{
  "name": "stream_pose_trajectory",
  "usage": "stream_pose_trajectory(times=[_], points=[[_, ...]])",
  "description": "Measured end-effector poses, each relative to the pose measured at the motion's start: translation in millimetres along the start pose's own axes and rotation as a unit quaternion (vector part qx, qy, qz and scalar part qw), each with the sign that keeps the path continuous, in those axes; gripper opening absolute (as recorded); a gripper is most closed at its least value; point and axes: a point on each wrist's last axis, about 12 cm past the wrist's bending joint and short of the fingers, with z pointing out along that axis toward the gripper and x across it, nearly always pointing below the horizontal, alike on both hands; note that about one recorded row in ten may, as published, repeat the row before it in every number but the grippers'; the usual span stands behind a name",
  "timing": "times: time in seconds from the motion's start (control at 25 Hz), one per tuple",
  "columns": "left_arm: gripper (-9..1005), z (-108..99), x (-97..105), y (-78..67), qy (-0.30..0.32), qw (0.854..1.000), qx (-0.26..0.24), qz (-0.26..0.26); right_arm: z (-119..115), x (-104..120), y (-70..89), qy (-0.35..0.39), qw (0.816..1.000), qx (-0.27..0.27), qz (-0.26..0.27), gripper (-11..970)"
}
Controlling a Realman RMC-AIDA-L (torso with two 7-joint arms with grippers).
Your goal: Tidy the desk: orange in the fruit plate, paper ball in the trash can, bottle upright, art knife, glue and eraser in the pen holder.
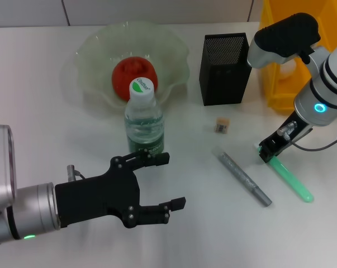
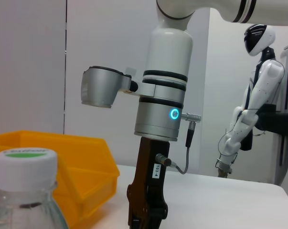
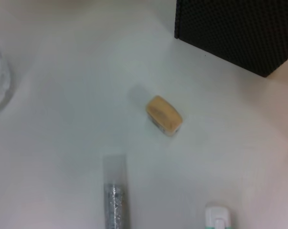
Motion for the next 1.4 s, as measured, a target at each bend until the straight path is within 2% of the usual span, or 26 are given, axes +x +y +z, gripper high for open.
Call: stream_pose_trajectory(times=[0.08,0.2,0.36,0.4,0.44,0.48,0.52,0.56,0.6,0.64,0.68,0.76,0.8,0.84,0.88,0.92,0.96,1.0,1.12,1.16,1.2,1.24,1.28,1.32,1.36,1.4], points=[[859,0,0,0.0,0.000,1.000,0.000,0.000,-1,0,-0.4,-0.003,1.000,0.000,0.000,168],[859,0,0,0.0,-0.001,1.000,0.000,0.000,-6,0,-1.2,-0.019,1.000,0.001,0.000,168],[859,0,0,0.1,-0.001,1.000,0.000,0.000,-31,1,-0.8,-0.067,0.998,0.007,-0.006,168],[859,0,0,0.1,-0.001,1.000,0.000,0.000,-31,1,-0.8,-0.067,0.998,0.007,-0.006,168],[859,0,-1,0.1,-0.002,1.000,0.001,0.001,-38,1,-1.2,-0.080,0.997,0.008,-0.006,168],[859,0,-1,0.0,-0.002,1.000,0.001,0.001,-58,3,-2.5,-0.122,0.992,0.015,-0.007,168],[859,0,-1,0.0,-0.002,1.000,0.001,0.001,-58,3,-2.5,-0.122,0.992,0.015,-0.007,168],[859,0,-1,0.1,-0.003,1.000,0.002,0.001,-80,6,-1.7,-0.177,0.984,0.024,-0.015,168],[859,0,-1,0.2,-0.003,1.000,0.002,0.001,-80,6,-1.7,-0.177,0.984,0.024,-0.015,168],[859,0,-1,0.5,-0.002,1.000,0.002,0.002,-92,9,-0.7,-0.210,0.977,0.028,-0.020,168],[859,1,-1,0.8,-0.002,1.000,0.002,0.002,-115,15,0.8,-0.287,0.957,0.034,-0.028,168],[859,1,-1,0.8,-0.002,1.000,0.002,0.002,-136,22,2.0,-0.377,0.924,0.036,-0.046,168],[859,1,-1,1.5,0.000,1.000,0.001,0.002,-136,22,2.0,-0.377,0.924,0.036,-0.046,168],[859,1,-1,1.8,0.000,1.000,0.001,0.003,-142,25,2.2,-0.415,0.907,0.035,-0.059,168],[859,1,-1,1.8,0.000,1.000,0.001,0.003,-146,30,1.0,-0.484,0.870,0.028,-0.082,168],[859,1,-1,1.8,0.000,1.000,0.001,0.003,-146,30,1.0,-0.484,0.870,0.028,-0.082,168],[859,1,-1,1.8,0.000,1.000,0.001,0.003,-146,31,-0.7,-0.521,0.848,0.025,-0.093,168],[859,2,-2,2.7,0.000,1.000,0.001,0.006,-139,32,-6.4,-0.572,0.814,0.010,-0.102,169],[859,2,-2,2.8,0.000,1.000,0.001,0.007,-118,31,-18.4,-0.625,0.773,-0.019,-0.109,169],[859,2,-2,2.9,-0.001,1.000,0.001,0.009,-110,31,-22.2,-0.638,0.762,-0.029,-0.107,169],[859,2,-2,2.9,-0.001,1.000,0.001,0.009,-110,31,-22.2,-0.638,0.762,-0.029,-0.107,169],[859,2,-2,2.7,0.000,1.000,0.001,0.008,-99,30,-26.6,-0.649,0.753,-0.031,-0.110,169],[859,2,-1,2.6,0.001,1.000,0.000,0.007,-78,28,-34.1,-0.666,0.738,-0.037,-0.104,169],[859,2,-1,2.6,0.001,1.000,0.000,0.007,-78,28,-34.1,-0.666,0.738,-0.037,-0.104,169],[859,2,-1,2.5,0.001,1.000,-0.001,0.006,-55,27,-39.0,-0.670,0.735,-0.045,-0.094,169],[859,1,0,2.4,0.002,1.000,-0.001,0.006,-55,27,-39.0,-0.670,0.735,-0.045,-0.094,169]])
